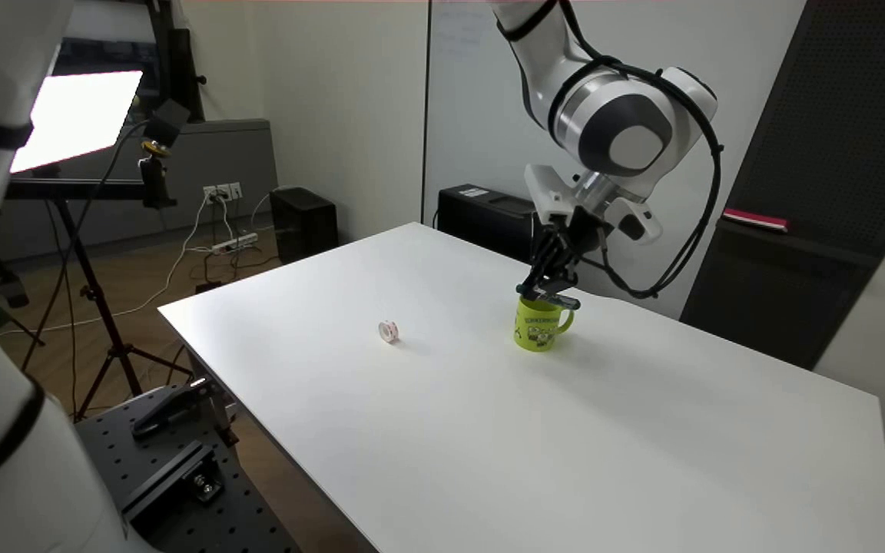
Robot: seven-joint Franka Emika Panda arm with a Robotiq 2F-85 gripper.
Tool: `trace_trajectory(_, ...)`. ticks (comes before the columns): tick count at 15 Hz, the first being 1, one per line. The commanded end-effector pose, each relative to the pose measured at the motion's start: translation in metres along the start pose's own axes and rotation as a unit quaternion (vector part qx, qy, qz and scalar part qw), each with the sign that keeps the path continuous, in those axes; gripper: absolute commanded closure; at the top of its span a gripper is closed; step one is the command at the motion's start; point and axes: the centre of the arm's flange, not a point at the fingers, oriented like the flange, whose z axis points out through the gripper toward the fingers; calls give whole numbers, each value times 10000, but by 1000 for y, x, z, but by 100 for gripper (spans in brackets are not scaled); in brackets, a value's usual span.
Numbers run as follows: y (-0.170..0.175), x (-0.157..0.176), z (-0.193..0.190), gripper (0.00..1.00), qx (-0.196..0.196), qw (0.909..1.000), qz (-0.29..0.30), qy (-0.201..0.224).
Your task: Pick up the marker and put it in the cup
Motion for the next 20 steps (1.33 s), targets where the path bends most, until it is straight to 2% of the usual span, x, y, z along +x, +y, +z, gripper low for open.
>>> trace_trajectory(1, -16, 22, -5, 97, 44, 9999, -41, -143)
trace_trajectory(20, -21, 34, -6, 97, -51, 9980, -394, -493)
